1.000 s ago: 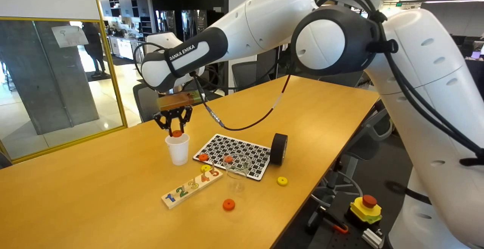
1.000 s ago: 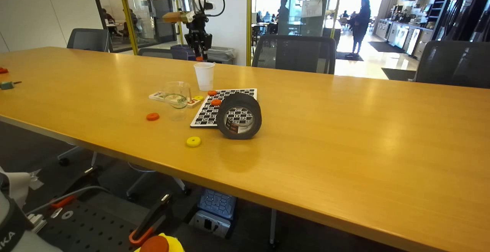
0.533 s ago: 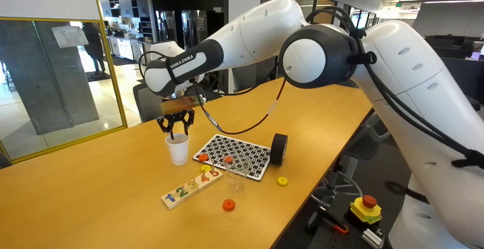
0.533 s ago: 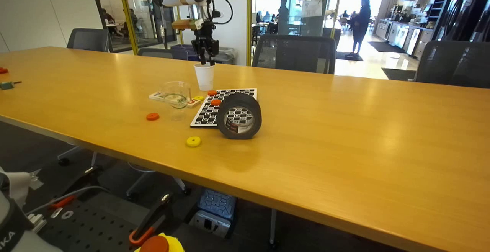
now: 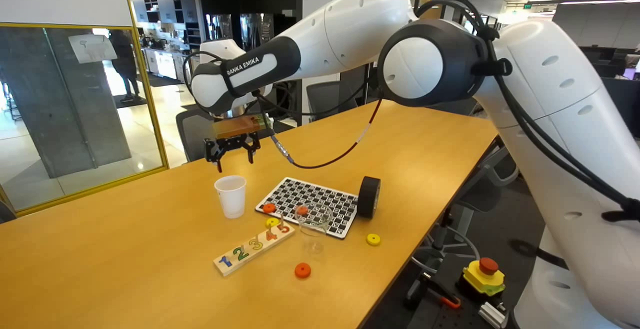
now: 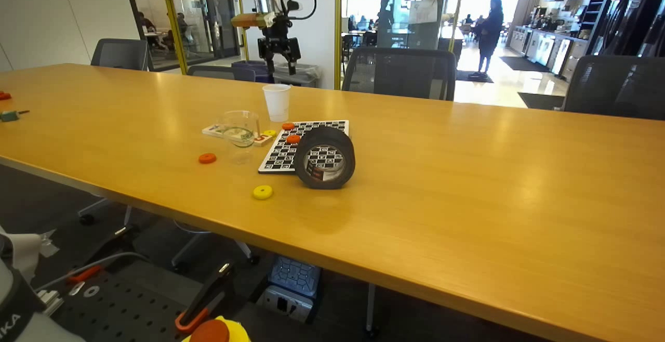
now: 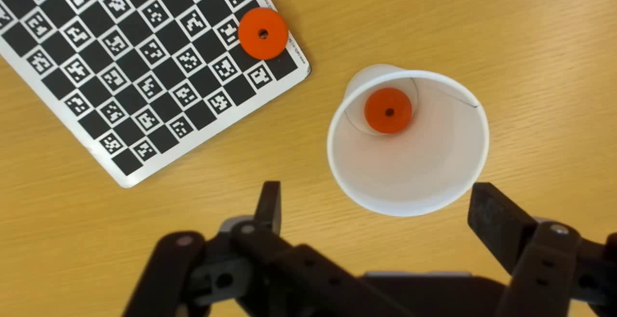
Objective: Put the orange circles inside the white cup and the yellow circles in the transparent cup.
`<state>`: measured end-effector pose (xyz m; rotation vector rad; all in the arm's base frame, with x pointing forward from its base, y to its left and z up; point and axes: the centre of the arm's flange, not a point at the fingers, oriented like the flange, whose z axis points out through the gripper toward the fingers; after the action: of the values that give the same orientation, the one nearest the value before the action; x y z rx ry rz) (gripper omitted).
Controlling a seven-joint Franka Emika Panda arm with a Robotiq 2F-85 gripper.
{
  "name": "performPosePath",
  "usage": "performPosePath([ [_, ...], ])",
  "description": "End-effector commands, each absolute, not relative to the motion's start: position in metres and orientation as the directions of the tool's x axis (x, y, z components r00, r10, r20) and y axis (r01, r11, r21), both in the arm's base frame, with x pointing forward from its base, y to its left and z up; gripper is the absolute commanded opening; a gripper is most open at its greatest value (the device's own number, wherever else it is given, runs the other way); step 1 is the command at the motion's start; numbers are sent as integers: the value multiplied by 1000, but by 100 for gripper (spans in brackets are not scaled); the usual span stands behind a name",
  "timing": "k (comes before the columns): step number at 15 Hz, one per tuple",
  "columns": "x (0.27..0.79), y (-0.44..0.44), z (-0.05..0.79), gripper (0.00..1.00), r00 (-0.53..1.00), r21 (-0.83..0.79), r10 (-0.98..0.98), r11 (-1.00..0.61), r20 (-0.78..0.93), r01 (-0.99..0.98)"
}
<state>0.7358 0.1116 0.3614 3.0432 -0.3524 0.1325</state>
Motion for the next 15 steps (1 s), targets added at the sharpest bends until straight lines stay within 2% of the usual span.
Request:
performPosePath([
  [1, 683, 81, 381, 100, 987, 81, -142, -986, 81, -148],
  [8, 650, 48, 350, 100, 987, 106, 160, -981, -28, 162],
  [15, 651, 59, 280, 100, 970, 67, 242, -967, -27, 244],
])
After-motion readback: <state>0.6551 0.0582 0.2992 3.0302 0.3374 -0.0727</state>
